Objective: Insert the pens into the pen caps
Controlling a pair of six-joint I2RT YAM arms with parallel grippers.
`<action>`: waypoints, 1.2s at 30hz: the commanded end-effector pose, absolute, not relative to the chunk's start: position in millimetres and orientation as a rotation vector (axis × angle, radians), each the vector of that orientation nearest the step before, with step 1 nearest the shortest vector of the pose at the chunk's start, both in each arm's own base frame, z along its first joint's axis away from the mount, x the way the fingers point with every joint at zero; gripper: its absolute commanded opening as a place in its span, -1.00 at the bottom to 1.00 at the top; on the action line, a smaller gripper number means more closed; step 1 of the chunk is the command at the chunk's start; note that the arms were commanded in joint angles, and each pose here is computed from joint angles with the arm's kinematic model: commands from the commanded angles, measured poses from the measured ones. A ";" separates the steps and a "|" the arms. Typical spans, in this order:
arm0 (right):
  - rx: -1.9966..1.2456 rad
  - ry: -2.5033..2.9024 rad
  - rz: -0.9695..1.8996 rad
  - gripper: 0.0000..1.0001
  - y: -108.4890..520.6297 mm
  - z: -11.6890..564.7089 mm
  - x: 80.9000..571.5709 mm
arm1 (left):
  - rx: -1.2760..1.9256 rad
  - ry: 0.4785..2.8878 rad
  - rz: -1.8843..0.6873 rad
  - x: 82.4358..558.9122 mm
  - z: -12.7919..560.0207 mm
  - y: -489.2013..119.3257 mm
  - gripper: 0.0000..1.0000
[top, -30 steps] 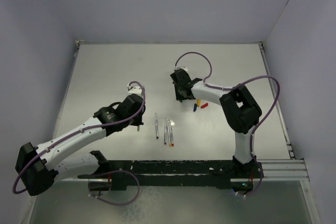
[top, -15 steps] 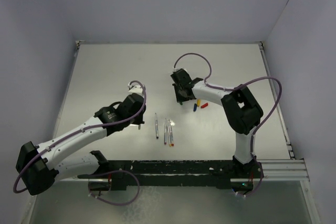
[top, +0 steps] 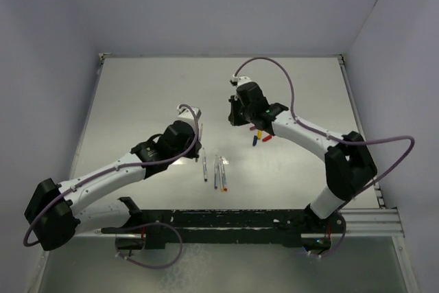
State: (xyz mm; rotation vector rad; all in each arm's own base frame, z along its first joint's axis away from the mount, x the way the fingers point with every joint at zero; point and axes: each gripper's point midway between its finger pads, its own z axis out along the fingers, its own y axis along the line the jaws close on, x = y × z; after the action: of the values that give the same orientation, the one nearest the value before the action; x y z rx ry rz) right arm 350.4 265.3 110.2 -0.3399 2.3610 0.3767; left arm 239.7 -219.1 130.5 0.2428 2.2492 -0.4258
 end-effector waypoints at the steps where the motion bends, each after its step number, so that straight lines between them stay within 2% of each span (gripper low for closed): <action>1: -0.312 2.117 0.525 -1.00 272.7 179.0 364.3 | 0.263 2.106 -0.570 252.5 154.2 -244.5 -1.00; 13: -0.292 1.668 0.821 -1.00 275.4 282.3 343.1 | 0.341 1.797 -0.911 251.3 221.2 -288.7 -1.00; 21: -0.296 1.398 0.956 -1.00 277.6 338.7 323.6 | 0.311 1.727 -1.068 250.7 250.9 -309.1 -1.00; 36: -0.275 1.272 1.113 -1.00 282.9 364.4 304.7 | 0.257 1.640 -1.230 255.6 266.7 -306.3 -1.00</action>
State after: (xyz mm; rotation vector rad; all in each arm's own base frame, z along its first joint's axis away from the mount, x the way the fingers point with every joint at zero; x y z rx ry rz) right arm 314.4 280.7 339.4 -0.2767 1.3796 1.0336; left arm 259.9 -299.0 239.5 0.2314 1.7440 -1.1305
